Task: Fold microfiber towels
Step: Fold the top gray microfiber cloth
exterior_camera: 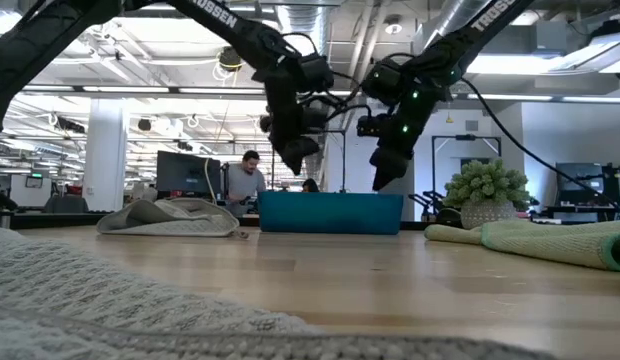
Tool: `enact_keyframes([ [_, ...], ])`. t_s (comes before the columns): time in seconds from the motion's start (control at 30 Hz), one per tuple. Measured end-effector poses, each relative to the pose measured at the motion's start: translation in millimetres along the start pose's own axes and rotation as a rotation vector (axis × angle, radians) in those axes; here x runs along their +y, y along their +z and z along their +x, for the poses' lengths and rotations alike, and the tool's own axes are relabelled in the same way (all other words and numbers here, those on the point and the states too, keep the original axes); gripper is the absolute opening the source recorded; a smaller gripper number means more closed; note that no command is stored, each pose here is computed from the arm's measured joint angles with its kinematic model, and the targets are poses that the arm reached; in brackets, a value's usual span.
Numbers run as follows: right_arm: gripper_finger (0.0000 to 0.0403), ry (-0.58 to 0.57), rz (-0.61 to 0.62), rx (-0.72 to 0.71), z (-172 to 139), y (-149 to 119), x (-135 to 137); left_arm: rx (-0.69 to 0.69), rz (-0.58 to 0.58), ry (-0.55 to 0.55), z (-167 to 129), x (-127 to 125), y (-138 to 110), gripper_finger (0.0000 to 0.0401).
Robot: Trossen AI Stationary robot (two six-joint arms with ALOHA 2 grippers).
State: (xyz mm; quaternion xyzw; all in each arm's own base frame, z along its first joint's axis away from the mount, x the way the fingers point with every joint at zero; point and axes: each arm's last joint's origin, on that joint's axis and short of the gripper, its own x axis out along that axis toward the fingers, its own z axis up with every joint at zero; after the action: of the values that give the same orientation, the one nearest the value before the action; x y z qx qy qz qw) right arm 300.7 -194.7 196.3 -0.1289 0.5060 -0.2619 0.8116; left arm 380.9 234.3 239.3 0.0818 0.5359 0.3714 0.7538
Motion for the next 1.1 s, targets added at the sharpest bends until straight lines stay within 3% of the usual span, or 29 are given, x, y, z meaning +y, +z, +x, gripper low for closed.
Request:
enact_keyframes([
  [0.23,0.0238,-0.025,0.042,-0.067,-53,3,-16,-0.042,-0.038,-0.013,-41,9,10,0.0178],
  [0.5,0.0238,0.025,-0.037,-0.155,-136,-2,-2,-0.013,-0.062,-0.066,-119,10,-9,0.0178],
  [0.67,0.0238,0.065,-0.088,-0.271,-174,-1,16,0.038,-0.079,-0.096,-158,-7,-38,0.0178],
  [0.83,0.0238,0.116,-0.154,-0.328,-197,-3,33,0.081,-0.179,-0.138,-179,-31,-79,0.0178],
  [0.93,0.0238,0.143,-0.191,-0.343,-206,-5,41,0.123,-0.191,-0.201,-180,-51,-105,0.0178],
  [1.1,0.0238,0.171,-0.228,-0.367,-213,-5,51,0.190,-0.069,-0.323,-162,-93,-145,0.0178],
])
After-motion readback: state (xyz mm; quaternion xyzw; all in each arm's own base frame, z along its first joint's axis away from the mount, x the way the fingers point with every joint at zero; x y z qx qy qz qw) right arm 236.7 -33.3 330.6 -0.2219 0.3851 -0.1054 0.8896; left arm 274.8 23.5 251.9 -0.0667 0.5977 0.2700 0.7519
